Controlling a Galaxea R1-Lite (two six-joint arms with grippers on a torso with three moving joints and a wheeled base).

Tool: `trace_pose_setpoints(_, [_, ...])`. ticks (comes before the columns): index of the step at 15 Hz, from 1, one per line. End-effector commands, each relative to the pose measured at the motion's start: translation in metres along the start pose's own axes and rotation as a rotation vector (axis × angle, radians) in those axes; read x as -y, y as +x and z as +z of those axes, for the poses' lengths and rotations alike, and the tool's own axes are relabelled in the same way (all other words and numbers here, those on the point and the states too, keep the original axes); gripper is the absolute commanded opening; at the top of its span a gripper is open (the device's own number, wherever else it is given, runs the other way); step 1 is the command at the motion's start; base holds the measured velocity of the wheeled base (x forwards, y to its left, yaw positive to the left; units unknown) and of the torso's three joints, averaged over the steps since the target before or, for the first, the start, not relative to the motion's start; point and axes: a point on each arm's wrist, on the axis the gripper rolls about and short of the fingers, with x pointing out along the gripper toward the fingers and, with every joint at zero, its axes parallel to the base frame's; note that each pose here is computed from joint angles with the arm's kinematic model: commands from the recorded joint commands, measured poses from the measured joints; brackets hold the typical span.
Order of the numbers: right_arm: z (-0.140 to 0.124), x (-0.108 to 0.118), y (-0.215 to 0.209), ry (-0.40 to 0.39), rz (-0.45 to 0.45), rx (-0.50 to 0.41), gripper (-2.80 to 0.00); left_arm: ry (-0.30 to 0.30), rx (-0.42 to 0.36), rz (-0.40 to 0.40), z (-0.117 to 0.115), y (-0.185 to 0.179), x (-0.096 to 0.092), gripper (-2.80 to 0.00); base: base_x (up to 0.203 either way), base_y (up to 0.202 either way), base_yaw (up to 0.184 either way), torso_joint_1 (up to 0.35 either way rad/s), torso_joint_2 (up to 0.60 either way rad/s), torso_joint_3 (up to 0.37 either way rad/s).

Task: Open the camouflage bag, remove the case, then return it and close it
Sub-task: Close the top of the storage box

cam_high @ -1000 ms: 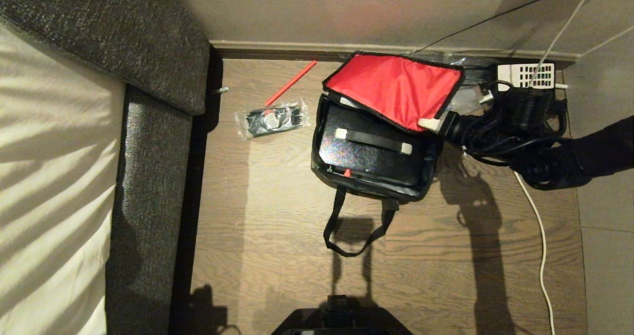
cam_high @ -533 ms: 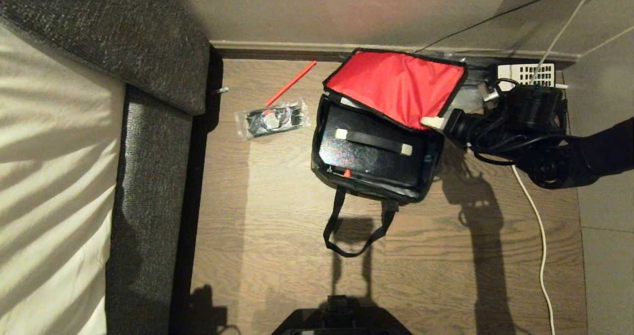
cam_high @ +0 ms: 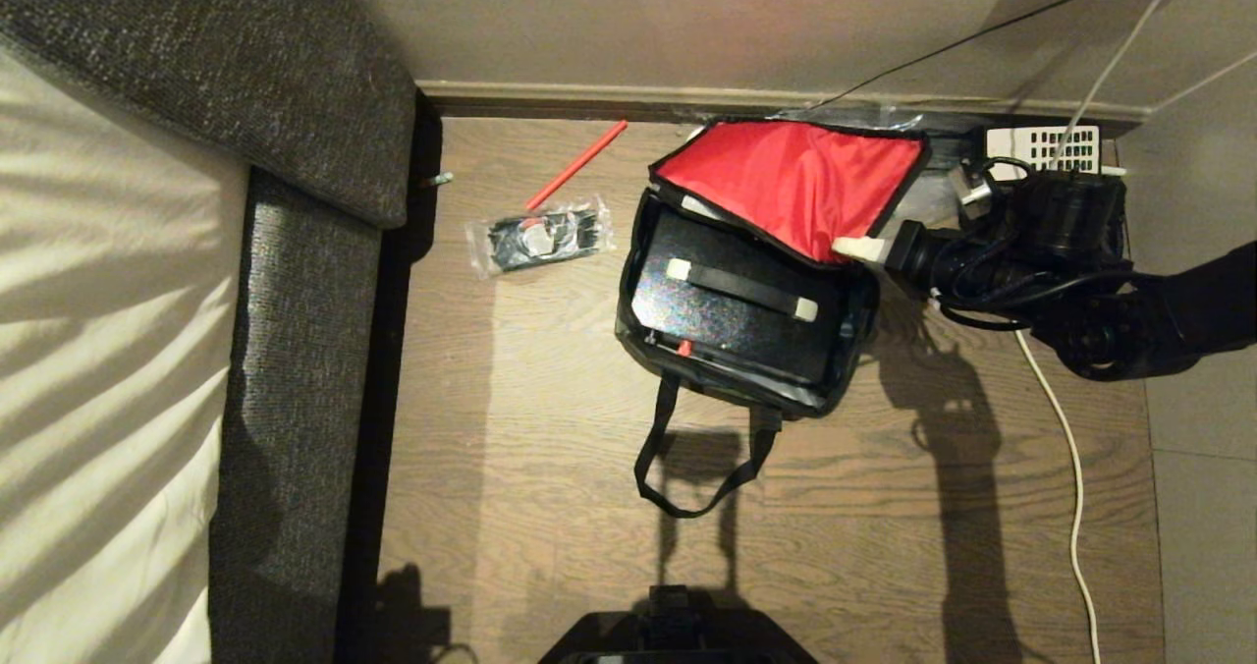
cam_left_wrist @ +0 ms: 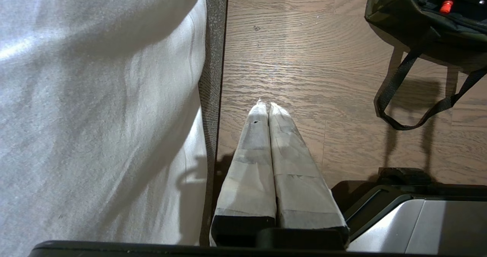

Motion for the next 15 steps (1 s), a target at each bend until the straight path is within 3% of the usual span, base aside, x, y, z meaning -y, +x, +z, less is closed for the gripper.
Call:
trace_pose_setpoints(1, [-0.001, 0.003, 0.003, -0.005, 0.009, 0.003, -2.8, 0.0, -0.002, 0.0, -0.001, 0.0, 0.0, -2.8, 0.0, 0.0, 0.0, 0.0, 0.0, 0.0])
trace_pose_setpoints(4, [0.001, 0.005, 0.007, -0.037, 0.053, 0.041, -2.8, 0.0, -0.001, 0.0, -0.001, 0.0, 0.0, -2.8, 0.0, 0.0, 0.0, 0.0, 0.0, 0.0])
trace_pose_setpoints(7, [0.005, 0.002, 0.009, -0.048, 0.121, 0.013, -2.8, 0.0, 0.0, 0.0, 0.0, 0.0, 0.0, -2.8, 0.0, 0.0, 0.0, 0.0, 0.0, 0.0])
trace_pose_setpoints(12, [0.001, 0.016, 0.009, -0.011, 0.111, 0.002, -2.8, 0.0, -0.002, 0.0, -0.001, 0.0, 0.0, -2.8, 0.0, 0.0, 0.0, 0.0, 0.0, 0.0])
trace_pose_setpoints(15, [0.008, 0.02, -0.001, -0.015, 0.185, -0.011, -2.8, 0.0, -0.002, 0.0, -0.001, 0.0, 0.0, -2.8, 0.0, 0.0, 0.0, 0.0, 0.0, 0.0])
